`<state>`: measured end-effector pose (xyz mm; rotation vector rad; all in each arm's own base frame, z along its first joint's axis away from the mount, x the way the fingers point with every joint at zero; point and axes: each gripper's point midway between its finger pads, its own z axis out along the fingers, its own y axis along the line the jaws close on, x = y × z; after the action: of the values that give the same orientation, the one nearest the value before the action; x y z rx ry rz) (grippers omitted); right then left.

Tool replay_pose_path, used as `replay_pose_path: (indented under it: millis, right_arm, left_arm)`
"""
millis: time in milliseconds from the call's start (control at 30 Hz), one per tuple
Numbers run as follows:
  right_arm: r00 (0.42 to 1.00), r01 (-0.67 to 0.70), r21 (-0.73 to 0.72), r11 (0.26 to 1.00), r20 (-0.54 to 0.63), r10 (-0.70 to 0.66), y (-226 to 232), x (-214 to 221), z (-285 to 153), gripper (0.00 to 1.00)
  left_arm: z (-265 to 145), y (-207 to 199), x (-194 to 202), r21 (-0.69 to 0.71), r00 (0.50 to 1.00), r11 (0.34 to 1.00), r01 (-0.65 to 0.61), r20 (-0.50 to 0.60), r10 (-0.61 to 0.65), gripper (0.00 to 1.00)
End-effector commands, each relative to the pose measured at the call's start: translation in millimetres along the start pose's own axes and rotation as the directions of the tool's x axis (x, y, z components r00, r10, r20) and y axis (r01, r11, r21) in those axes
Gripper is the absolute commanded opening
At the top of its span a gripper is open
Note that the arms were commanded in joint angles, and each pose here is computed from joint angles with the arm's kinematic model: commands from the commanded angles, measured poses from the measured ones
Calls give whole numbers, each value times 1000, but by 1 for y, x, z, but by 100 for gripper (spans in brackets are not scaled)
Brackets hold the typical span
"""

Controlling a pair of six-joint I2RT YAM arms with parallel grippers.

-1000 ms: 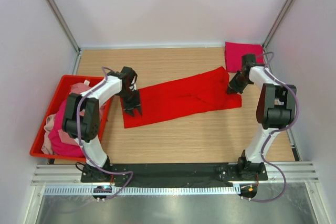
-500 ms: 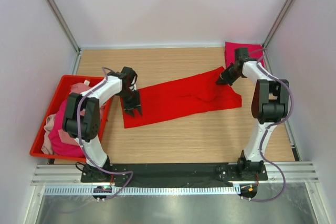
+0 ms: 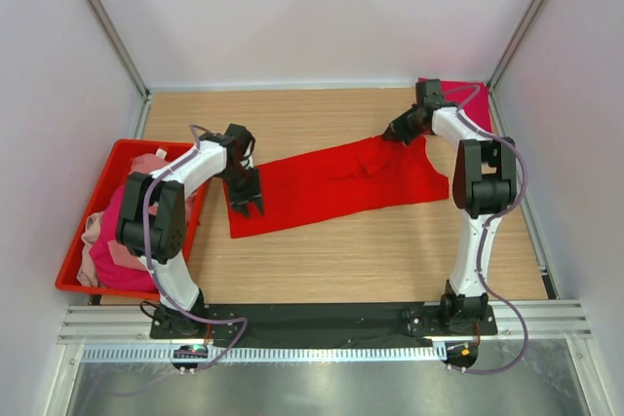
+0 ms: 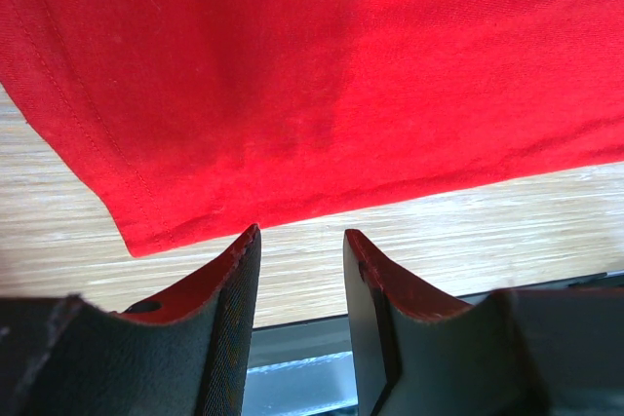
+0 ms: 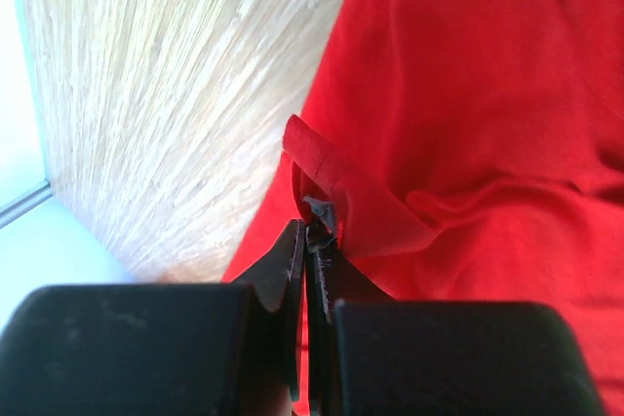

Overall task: Fold and stack the t-shirts
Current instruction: Fold the tshirt

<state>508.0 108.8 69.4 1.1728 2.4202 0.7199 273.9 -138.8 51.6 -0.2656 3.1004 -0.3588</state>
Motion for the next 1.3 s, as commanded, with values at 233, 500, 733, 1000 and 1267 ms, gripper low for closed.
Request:
replay_pose_path:
  millis: [233, 500, 733, 1000, 1267]
  right_arm:
    - [997, 77, -108, 991, 1, -78, 40, 1, 27, 8]
    - [989, 147, -140, 979, -2, -148, 46, 1, 35, 10]
    - [986, 162, -152, 975, -3, -164, 51, -1, 41, 11]
    - [986, 157, -168, 973, -19, -163, 54, 1, 42, 11]
    - [977, 210, -150, 966, -18, -215, 48, 9, 15, 11]
  left_arm:
    - [-8, -3, 1, 20, 999, 999, -35, 24, 34, 41]
    - [-7, -3, 0, 20, 999, 999, -37, 21, 37, 41]
    - [-7, -4, 0, 28, 999, 999, -35, 19, 34, 41]
    - [-8, -7, 0, 43, 999, 998, -39, 19, 39, 42]
    - [-17, -17, -13, 68, 997, 996, -60, 61, 56, 44]
